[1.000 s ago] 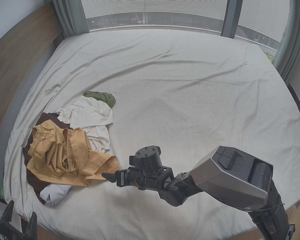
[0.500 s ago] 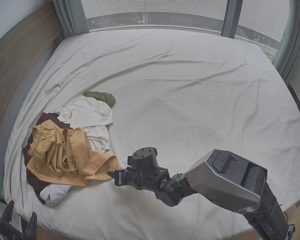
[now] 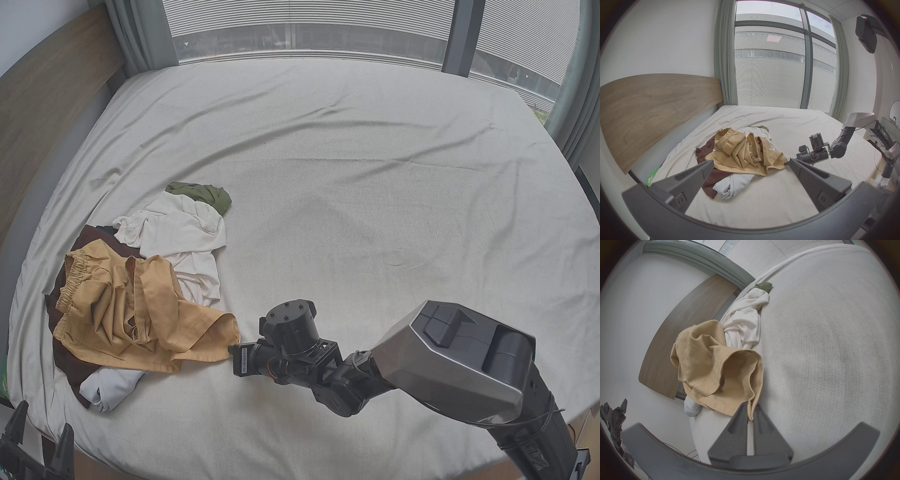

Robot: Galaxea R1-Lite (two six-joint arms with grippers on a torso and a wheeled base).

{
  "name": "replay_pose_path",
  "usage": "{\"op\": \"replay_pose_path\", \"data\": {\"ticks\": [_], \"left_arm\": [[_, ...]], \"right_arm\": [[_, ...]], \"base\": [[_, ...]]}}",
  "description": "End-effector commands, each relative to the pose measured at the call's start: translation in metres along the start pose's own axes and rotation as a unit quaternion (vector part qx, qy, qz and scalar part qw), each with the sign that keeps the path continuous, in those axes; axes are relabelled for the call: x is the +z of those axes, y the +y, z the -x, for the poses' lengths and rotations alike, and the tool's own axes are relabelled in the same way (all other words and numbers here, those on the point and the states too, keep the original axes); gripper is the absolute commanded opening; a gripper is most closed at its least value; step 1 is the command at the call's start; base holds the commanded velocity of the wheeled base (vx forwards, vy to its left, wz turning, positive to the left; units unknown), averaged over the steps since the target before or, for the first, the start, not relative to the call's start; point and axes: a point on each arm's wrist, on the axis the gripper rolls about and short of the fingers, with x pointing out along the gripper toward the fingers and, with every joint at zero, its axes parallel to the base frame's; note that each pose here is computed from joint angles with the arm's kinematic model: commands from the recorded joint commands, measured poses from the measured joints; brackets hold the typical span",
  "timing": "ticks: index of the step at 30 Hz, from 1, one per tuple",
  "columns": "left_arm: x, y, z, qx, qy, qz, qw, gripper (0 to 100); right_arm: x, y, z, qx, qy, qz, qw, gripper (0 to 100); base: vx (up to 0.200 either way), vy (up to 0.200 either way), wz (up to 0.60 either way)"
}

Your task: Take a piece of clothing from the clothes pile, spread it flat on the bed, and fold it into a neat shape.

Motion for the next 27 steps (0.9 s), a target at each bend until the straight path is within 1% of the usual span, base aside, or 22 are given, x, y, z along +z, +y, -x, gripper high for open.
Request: {"op": "replay_pose_path", "data": {"ticks": [1,5,9,20,27], "left_arm": [[-0.005,0.000,0.000,0.001,0.001,0.000,1.0000,100],[-0.005,0.000,0.000,0.001,0.001,0.000,1.0000,100],[-0.005,0.000,0.000,0.001,0.001,0.000,1.0000,100],[-0.005,0.000,0.000,0.001,0.001,0.000,1.0000,100],[-0.005,0.000,0.000,0.001,0.001,-0.001,1.0000,100]], "right_arm": [[0.006,0.002,0.018,-0.009,0.004,-0.002,0.9999,0],[0.007,0.001,0.034,-0.025,0.010,-0.003,0.9996,0],[0.005,0.001,0.042,-0.030,0.016,-0.004,0.9994,0],[-0.005,-0.003,0.073,-0.061,0.042,-0.005,0.9972,0],[-0.002,-0.007,0.096,-0.080,0.044,-0.009,0.9958,0]], "base": [[0.000,0.000,0.00],[0.000,0.000,0.00],[0.000,0.000,0.00],[0.000,0.000,0.00],[0.000,0.000,0.00]]}}
